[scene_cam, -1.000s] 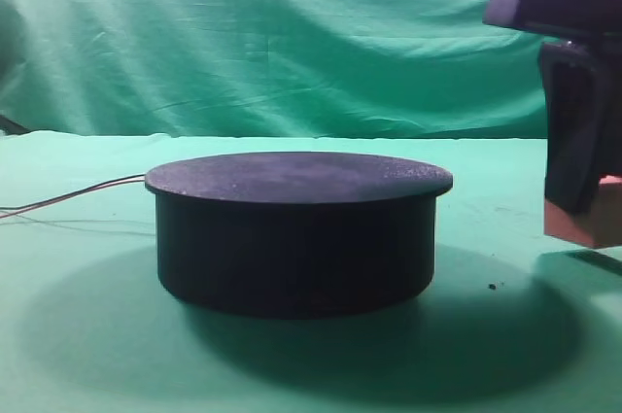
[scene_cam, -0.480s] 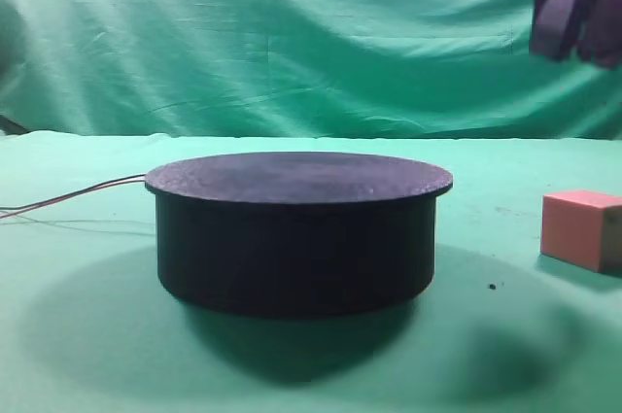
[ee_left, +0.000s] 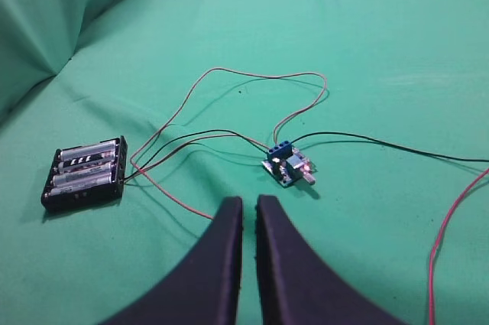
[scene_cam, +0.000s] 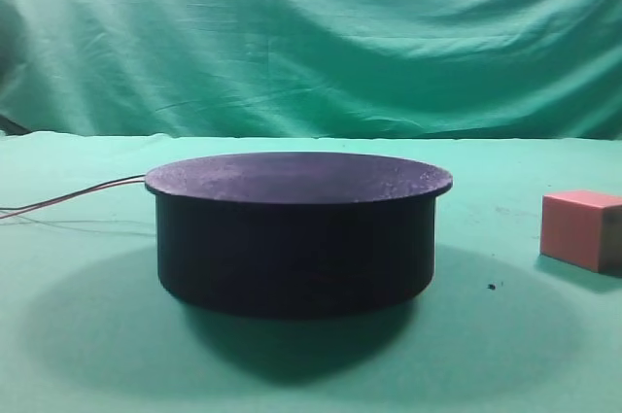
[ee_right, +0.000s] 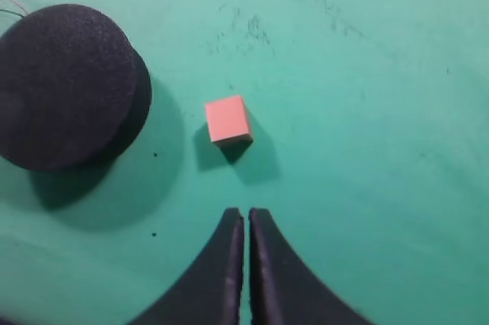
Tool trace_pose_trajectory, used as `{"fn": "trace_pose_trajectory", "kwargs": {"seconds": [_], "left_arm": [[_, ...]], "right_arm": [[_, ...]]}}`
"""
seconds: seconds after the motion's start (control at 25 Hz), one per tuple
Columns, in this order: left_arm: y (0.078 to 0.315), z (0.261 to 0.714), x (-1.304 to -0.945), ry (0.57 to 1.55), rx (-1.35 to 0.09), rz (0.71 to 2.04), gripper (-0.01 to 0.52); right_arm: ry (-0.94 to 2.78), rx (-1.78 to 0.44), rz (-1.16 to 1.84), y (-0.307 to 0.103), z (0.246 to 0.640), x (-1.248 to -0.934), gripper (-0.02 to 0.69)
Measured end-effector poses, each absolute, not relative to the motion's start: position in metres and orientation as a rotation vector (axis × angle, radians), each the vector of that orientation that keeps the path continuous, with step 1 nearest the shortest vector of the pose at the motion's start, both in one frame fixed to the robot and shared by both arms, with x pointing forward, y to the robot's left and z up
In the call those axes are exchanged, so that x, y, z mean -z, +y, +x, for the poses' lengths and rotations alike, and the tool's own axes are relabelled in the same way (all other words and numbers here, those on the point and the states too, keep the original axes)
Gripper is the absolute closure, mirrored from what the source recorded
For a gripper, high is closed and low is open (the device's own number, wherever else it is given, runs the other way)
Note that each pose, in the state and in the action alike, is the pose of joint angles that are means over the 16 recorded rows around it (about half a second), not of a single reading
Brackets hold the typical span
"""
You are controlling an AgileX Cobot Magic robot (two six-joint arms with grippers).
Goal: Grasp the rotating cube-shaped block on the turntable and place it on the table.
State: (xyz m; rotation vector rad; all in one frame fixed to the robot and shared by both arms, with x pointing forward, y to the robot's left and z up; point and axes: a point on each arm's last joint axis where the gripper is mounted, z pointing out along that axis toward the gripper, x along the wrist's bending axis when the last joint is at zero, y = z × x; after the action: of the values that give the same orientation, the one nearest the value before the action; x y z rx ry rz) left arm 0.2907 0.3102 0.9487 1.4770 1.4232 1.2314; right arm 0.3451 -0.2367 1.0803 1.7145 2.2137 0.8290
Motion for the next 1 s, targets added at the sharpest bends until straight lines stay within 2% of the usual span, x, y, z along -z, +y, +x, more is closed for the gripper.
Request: {"fn": "trace_pose_trajectory", "kwargs": {"seconds": [0.56,0.8,1.0], "left_arm": [[0.31,0.291,-0.949,1.423,-1.231,1.477,0.514],[0.31,0.291,-0.949,1.423,-1.231,1.477,0.514],[0.31,0.291,-0.949,1.423,-1.231,1.477,0.514]], "right_arm": [[2.135,-0.974,1.435,-0.247,0.339,-1.081,0.665],[1.973,-1.024,1.32,-0.263,0.332,-1.06,0.665],[1.776,-1.074,1.292,-0.279,0.316,-1.027,0.665]]}}
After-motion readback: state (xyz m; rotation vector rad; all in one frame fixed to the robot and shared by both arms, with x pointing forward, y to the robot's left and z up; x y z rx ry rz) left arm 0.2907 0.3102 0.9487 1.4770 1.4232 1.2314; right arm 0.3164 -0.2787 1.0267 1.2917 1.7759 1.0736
